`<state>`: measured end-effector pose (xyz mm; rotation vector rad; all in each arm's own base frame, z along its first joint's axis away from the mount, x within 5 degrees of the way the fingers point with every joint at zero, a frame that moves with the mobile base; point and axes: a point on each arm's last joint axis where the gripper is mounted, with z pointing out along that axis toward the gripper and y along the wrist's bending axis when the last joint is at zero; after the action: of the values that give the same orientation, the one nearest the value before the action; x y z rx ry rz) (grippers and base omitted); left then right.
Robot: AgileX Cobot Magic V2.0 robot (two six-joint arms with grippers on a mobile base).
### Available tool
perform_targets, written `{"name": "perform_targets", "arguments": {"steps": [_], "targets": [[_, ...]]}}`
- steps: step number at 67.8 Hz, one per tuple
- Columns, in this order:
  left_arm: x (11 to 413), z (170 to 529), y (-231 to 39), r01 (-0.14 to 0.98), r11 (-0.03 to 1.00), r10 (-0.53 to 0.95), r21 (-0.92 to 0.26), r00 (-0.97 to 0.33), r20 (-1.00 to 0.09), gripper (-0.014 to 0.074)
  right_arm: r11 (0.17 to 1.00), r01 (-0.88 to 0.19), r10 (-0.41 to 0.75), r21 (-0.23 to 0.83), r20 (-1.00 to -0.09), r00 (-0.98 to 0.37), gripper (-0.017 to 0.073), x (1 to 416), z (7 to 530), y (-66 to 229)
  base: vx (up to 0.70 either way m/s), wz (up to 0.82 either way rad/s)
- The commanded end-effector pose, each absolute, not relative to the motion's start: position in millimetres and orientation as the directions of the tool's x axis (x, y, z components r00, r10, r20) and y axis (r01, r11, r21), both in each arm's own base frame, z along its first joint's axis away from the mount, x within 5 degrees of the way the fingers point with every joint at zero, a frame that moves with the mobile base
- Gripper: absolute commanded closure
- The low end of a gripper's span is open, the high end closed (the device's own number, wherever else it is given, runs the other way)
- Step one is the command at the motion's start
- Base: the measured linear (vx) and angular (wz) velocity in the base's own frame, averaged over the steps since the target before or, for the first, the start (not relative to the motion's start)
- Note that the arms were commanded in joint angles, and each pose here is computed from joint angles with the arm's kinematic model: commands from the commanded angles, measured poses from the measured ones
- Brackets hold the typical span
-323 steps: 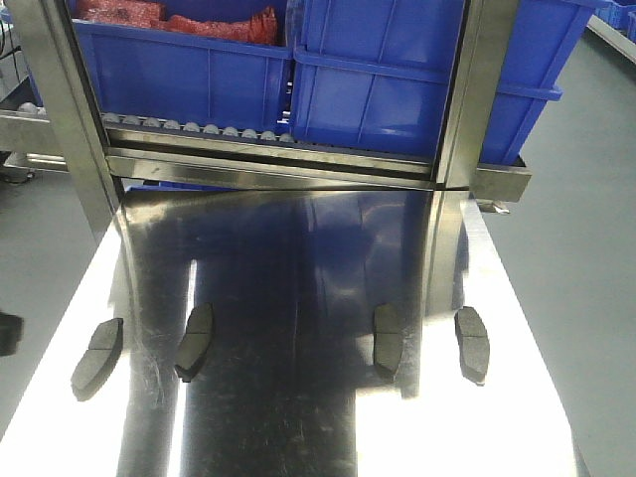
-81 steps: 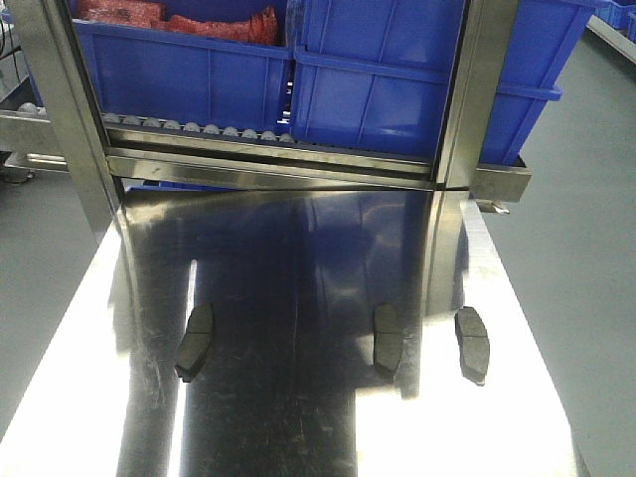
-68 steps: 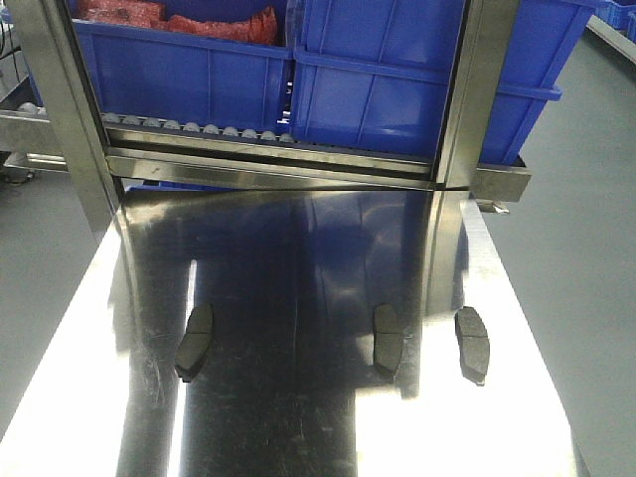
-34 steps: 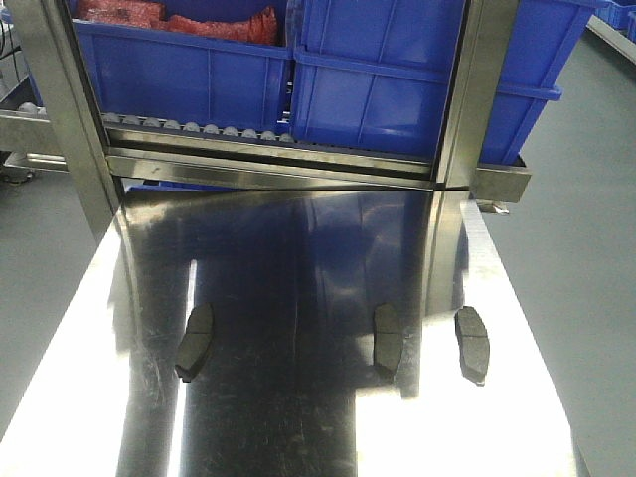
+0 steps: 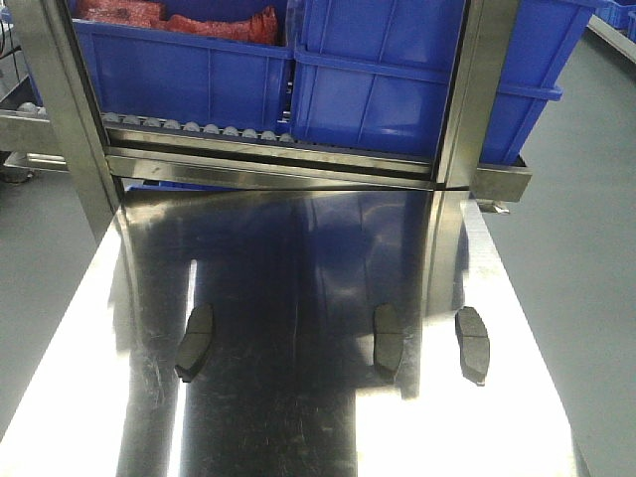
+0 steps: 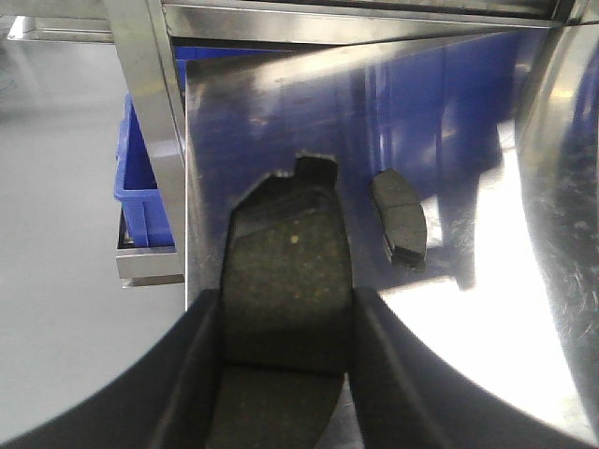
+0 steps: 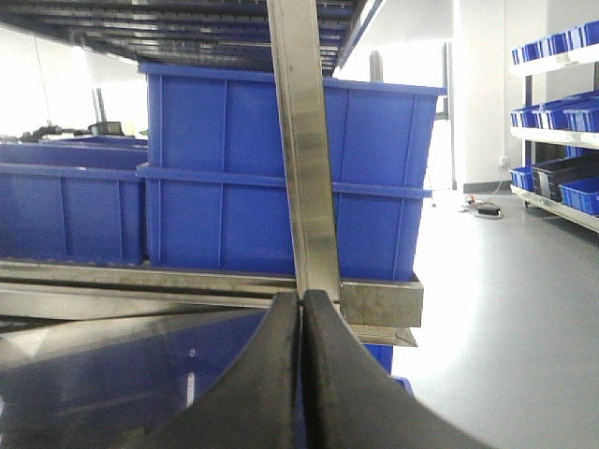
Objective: Move and align brake pads A on conveyor
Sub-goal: 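Move the right gripper over the farthest brake pad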
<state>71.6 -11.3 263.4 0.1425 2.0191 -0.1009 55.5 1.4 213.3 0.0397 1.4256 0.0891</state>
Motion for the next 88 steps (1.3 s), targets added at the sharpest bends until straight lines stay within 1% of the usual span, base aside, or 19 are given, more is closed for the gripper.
{"name": "perform_targets", "arguments": {"steps": [1, 6, 12, 18, 24, 34, 39, 44, 52, 60, 74, 81, 88], "targets": [[75, 281, -12, 0.144, 0.99, 0.035, -0.013, -0.326, -0.945, 0.0599, 0.998, -0.038, 0.067, 0.059, -0.957, 0.281, 0.0571, 49, 248, 1, 0.0, 0.0], [75, 281, -12, 0.144, 0.99, 0.035, -0.013, -0.326, -0.945, 0.0599, 0.999, -0.032, 0.036, 0.029, -0.963, 0.266, 0.0571, 51, 267, 1, 0.0, 0.0], [75, 281, -12, 0.144, 0.99, 0.035, -0.013, -0.326, -0.945, 0.0599, 1.0, -0.026, 0.017, 0.012, -0.983, 0.18, 0.0571, 63, 286, 2, 0.0, 0.0], [75, 281, -12, 0.144, 0.99, 0.035, -0.013, -0.326, -0.945, 0.0599, 1.0, -0.021, 0.014, 0.013, -0.999, 0.033, 0.0571, 83, 299, 2, 0.0, 0.0], [75, 281, -12, 0.144, 0.99, 0.035, -0.013, -0.326, -0.945, 0.0599, 1.0, -0.015, 0.01, 0.012, -0.992, -0.128, 0.0571, 103, 306, 2, 0.0, 0.0], [75, 281, -12, 0.144, 0.99, 0.035, -0.013, -0.326, -0.945, 0.0599, 1.0, -0.005, 0.008, 0.011, -0.92, -0.393, 0.0571, 136, 308, 2, 0.0, 0.0], [75, 281, -12, 0.144, 0.99, 0.035, -0.013, -0.326, -0.945, 0.0599, 1.0, 0.0, 0.012, 0.014, -0.855, -0.519, 0.0571, 145, 303, 2, 0.0, 0.0], [75, 281, -12, 0.144, 0.99, 0.035, -0.013, -0.326, -0.945, 0.0599, 1.0, 0.008, 0.028, 0.029, -0.797, -0.603, 0.0571, 150, 301, 3, 0.0, 0.0], [75, 281, -12, 0.144, 0.99, 0.035, -0.013, -0.326, -0.945, 0.0599, 0.999, 0.01, 0.029, 0.03, -0.762, -0.647, 0.0571, 157, 294, 3, 0.0, 0.0], [75, 281, -12, 0.144, 0.99, 0.035, -0.013, -0.326, -0.945, 0.0599, 0.998, 0.018, 0.052, 0.055, -0.734, -0.677, 0.0571, 160, 290, 4, 0.0, 0.0], [75, 281, -12, 0.144, 0.99, 0.035, -0.013, -0.326, -0.945, 0.0599, 0.998, 0.021, 0.061, 0.064, -0.718, -0.693, 0.0557, 158, 288, 5, 0.0, 0.0], [75, 281, -12, 0.144, 0.99, 0.035, -0.013, -0.326, -0.945, 0.0599, 0.998, 0.022, 0.06, 0.063, -0.709, -0.702, 0.0506, 158, 288, 5, 0.0, 0.0], [75, 281, -12, 0.144, 0.99, 0.035, -0.013, -0.326, -0.945, 0.0599, 0.998, 0.022, 0.06, 0.062, -0.706, -0.705, 0.0421, 157, 287, 5, 0.0, 0.0]]}}
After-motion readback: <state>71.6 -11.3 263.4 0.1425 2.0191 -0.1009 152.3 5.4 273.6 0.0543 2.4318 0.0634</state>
